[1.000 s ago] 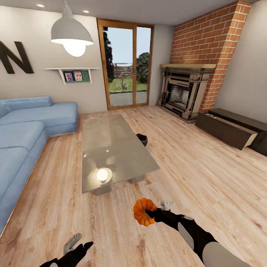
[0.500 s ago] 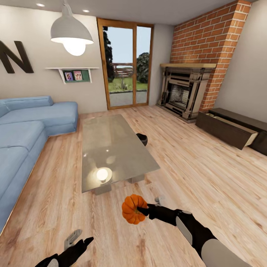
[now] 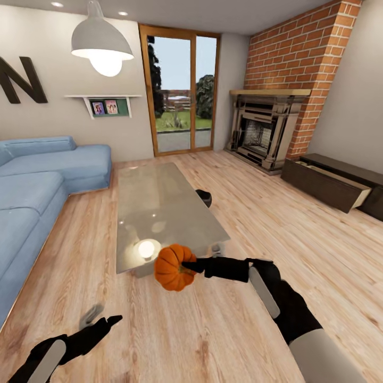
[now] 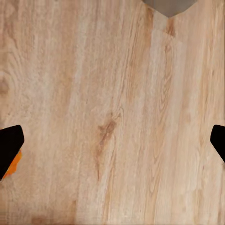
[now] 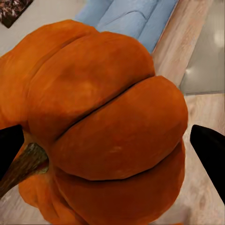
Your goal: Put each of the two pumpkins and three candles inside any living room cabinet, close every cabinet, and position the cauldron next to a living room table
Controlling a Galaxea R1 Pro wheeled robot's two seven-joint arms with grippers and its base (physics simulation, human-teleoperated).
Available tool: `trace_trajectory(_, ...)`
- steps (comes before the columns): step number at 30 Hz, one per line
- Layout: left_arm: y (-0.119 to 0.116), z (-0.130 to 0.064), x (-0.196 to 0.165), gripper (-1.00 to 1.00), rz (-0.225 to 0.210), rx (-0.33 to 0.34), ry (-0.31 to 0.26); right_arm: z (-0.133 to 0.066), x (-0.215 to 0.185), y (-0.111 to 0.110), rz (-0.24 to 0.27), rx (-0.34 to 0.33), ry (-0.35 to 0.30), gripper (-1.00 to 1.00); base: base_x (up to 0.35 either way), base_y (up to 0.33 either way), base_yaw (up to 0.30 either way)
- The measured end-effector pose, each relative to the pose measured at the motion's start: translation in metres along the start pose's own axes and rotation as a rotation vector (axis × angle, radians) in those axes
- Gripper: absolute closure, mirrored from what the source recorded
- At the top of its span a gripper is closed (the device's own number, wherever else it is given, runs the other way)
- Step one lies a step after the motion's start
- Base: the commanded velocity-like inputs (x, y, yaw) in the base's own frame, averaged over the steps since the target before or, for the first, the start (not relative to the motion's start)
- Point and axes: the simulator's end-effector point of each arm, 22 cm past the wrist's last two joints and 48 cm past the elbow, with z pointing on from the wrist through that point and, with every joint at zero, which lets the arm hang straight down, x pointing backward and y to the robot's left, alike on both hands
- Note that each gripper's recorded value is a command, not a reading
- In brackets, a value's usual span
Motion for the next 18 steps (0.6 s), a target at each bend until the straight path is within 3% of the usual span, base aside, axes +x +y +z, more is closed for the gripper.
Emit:
trace_trajectory(1,-0.002,0.0,-0.004,-1.0,0.0,0.005,0.003,-0.005,-0.009,0.004,-0.012,-0.001,-0.012,1.0,0.0,0.0,0.0)
trace_trajectory(3,-0.008,0.002,-0.006,-1.0,-0.004,0.019,0.028,-0.011,-0.022,0.022,0.018,-0.046,-0.025,1.0,0.0,0.0,0.0)
trace_trajectory(10,-0.006,0.011,-0.001,-1.0,-0.016,0.027,0.077,-0.015,-0.018,0.025,0.031,-0.058,-0.012,1.0,0.0,0.0,0.0)
trace_trajectory(15,0.029,0.024,0.026,-1.0,-0.057,-0.03,0.121,-0.017,-0.01,0.021,0.059,-0.057,0.008,1.0,0.0,0.0,0.0)
trace_trajectory(18,0.045,0.029,0.027,-1.0,-0.066,-0.052,0.098,-0.019,-0.005,0.016,0.073,-0.053,0.012,1.0,0.0,0.0,0.0)
